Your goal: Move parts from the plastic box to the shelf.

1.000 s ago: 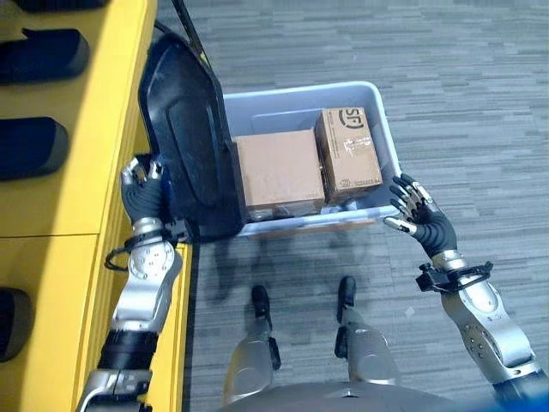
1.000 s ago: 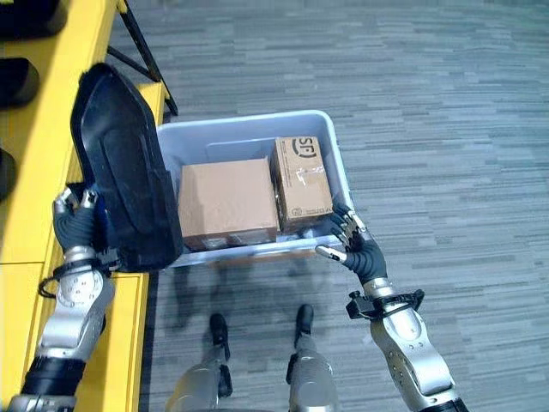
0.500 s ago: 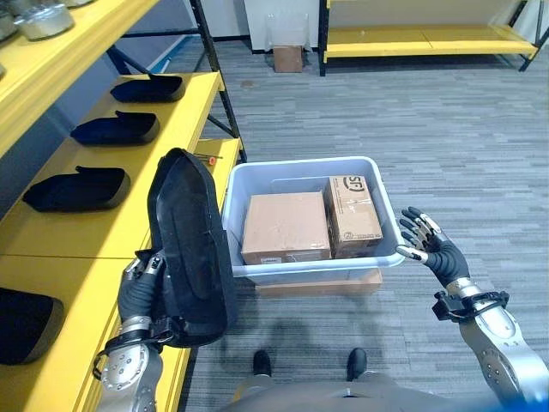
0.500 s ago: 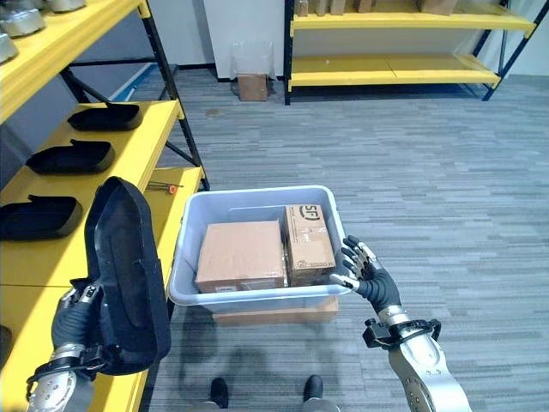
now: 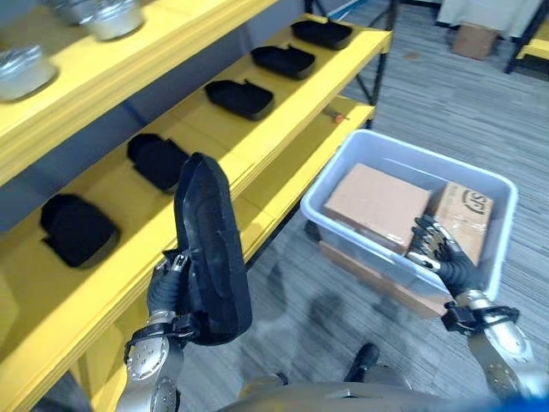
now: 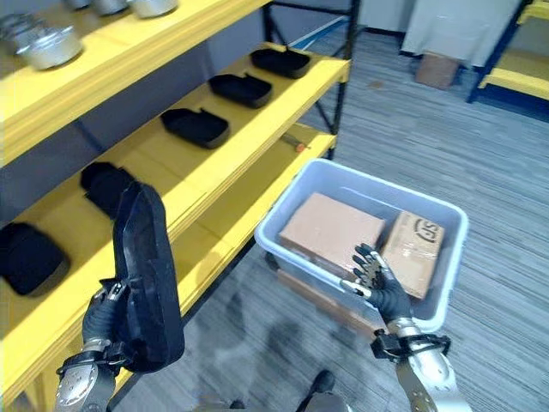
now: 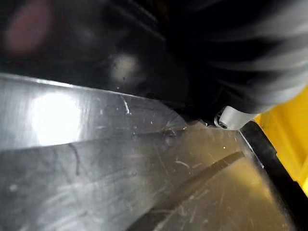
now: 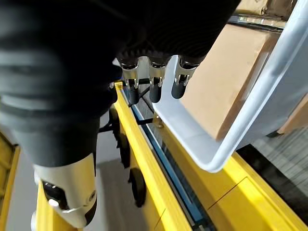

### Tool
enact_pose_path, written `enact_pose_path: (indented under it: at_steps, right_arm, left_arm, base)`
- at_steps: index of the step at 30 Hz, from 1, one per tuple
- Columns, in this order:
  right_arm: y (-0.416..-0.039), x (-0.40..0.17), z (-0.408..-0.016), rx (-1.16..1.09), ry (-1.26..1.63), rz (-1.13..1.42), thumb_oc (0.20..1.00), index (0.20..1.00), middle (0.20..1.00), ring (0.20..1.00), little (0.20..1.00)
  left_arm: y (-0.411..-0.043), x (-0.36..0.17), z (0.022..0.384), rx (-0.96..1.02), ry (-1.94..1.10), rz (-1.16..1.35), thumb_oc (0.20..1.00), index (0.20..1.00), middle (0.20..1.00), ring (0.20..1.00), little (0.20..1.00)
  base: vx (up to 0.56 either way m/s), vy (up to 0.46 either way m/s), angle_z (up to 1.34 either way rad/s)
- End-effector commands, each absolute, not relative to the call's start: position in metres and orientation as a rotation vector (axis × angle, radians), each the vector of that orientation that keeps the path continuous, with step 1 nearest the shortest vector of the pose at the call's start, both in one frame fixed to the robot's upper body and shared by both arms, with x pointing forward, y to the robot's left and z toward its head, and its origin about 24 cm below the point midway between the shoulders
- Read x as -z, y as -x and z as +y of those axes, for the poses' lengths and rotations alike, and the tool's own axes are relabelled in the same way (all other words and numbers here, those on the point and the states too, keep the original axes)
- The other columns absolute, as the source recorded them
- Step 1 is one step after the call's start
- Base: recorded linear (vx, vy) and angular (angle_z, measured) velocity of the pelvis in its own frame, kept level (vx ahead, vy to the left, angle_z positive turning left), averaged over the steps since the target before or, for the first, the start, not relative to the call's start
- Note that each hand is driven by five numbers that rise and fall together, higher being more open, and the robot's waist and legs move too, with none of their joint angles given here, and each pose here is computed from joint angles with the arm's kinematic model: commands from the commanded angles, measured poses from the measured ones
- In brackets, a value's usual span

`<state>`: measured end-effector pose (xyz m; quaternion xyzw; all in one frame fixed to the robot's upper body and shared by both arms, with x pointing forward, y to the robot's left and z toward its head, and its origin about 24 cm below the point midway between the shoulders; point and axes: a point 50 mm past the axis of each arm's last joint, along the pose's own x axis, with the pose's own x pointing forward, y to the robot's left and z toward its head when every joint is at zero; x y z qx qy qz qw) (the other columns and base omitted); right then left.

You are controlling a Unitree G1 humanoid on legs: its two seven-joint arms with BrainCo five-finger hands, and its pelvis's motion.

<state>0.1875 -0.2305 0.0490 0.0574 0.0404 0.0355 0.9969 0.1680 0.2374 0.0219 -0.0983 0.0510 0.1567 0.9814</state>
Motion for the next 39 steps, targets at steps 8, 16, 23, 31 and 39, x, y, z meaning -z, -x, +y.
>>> enact_pose_path:
  at_steps: [8, 16, 23, 31, 39]
  right_arm:
    - [-0.211, -0.064, -0.214, -0.129, -0.112, -0.028, 1.0, 1.0, 1.0, 1.0, 1.0]
    - [-0.207, -0.055, -0.209, -0.102, -0.158, -0.006, 1.0, 1.0, 1.0, 1.0, 1.0]
    - [-0.191, -0.048, -0.221, -0.113, -0.162, 0.046, 1.0, 1.0, 1.0, 1.0, 1.0]
    - [-0.198, -0.054, -0.229, -0.125, -0.109, 0.045, 1.0, 1.0, 1.0, 1.0, 1.0]
    - [-0.193, -0.057, -0.244, 0.011, -0.111, 0.012, 1.0, 1.0, 1.0, 1.0, 1.0]
  left_arm:
    - [-0.165, -0.064, 0.266, -0.378, 0.052, -0.092, 0.2, 0.2, 0.2, 0.2, 0.2]
    - [-0.179, -0.073, 0.266, -0.295, -0.069, -0.111, 0.2, 0.2, 0.2, 0.2, 0.2]
    - [-0.175, -0.062, 0.26, -0.244, -0.07, -0.057, 0.2, 0.2, 0.2, 0.2, 0.2]
    - [-0.171, -0.058, 0.257, -0.269, -0.01, -0.06, 0.2, 0.2, 0.2, 0.2, 0.2]
    - [-0.182, -0.065, 0.251, -0.265, 0.034, -0.098, 0.2, 0.2, 0.2, 0.2, 0.2]
  base:
    - [-0.05, 0.213, 0.15]
    - [-0.04, 0.251, 0.69]
    - [0.01, 0.063, 0.7]
    - [-0.09, -0.019, 0.13]
    - [-0.08, 0.307, 1.39]
